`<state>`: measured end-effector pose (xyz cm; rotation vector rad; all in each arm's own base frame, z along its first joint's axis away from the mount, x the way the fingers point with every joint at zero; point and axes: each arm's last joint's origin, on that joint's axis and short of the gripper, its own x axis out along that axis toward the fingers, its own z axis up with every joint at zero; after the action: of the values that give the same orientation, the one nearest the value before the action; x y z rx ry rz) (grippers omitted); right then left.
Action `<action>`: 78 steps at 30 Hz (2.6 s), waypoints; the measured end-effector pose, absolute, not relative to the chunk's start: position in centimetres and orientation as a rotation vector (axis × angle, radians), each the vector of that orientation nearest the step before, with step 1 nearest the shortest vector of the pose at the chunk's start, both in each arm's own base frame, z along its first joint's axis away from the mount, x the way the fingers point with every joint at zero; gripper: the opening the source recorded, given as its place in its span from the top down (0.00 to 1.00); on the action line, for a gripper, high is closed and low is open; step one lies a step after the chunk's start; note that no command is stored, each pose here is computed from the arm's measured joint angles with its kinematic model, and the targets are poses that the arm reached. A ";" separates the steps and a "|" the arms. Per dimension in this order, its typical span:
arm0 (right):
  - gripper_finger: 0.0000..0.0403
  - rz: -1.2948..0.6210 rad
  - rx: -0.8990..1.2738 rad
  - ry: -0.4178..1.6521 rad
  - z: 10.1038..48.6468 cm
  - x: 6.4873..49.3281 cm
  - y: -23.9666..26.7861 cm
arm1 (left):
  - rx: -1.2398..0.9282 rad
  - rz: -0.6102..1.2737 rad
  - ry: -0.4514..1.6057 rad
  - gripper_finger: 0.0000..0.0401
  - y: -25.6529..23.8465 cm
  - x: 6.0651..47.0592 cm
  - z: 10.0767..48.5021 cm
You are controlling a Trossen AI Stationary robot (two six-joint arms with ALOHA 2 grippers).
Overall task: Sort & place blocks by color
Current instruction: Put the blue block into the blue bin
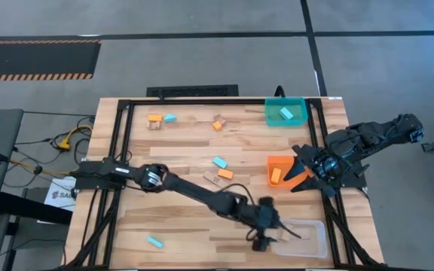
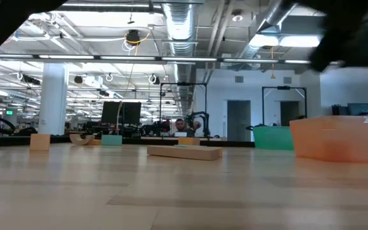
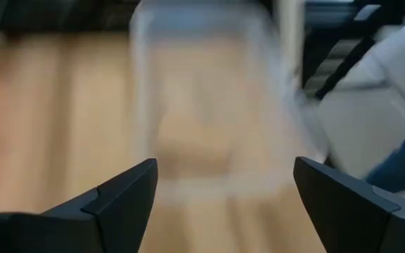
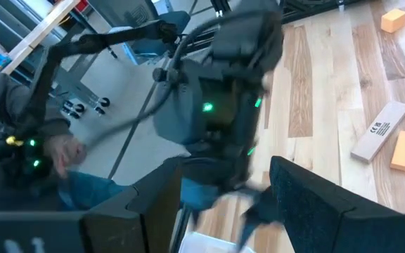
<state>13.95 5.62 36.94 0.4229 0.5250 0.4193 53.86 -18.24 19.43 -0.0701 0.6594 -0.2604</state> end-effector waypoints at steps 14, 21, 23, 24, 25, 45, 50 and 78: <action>0.41 0.339 0.408 0.488 37.0 14.2 5.4 | 0.143 -0.134 1.153 0.33 -10.0 46.1 28.4; 0.41 0.187 0.412 0.431 37.1 14.9 5.2 | 0.136 -0.152 1.315 0.44 -3.1 40.2 29.5; 0.41 0.123 0.423 0.417 37.0 15.2 5.0 | 0.122 -0.123 1.284 0.48 -0.7 37.4 29.6; 0.41 0.087 0.430 0.409 37.0 15.6 5.0 | 0.116 -0.099 1.265 0.49 0.6 35.9 29.5; 0.41 0.049 0.435 0.398 36.9 15.9 4.9 | 0.114 -0.061 1.235 0.51 1.9 34.3 29.4; 0.41 -0.214 0.454 0.599 31.8 23.7 2.9 | -0.318 0.770 1.086 0.57 22.7 19.7 22.7; 0.41 -0.179 0.396 0.618 31.7 24.0 1.6 | -0.528 0.725 1.226 0.55 25.6 19.2 20.2; 0.41 -0.098 0.392 0.666 31.7 23.1 -2.9 | -0.356 0.524 1.462 0.30 27.3 21.0 14.5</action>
<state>23.07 -2.94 31.72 0.3919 0.6664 -0.0984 20.99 27.30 14.47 -0.3559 1.4622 0.5240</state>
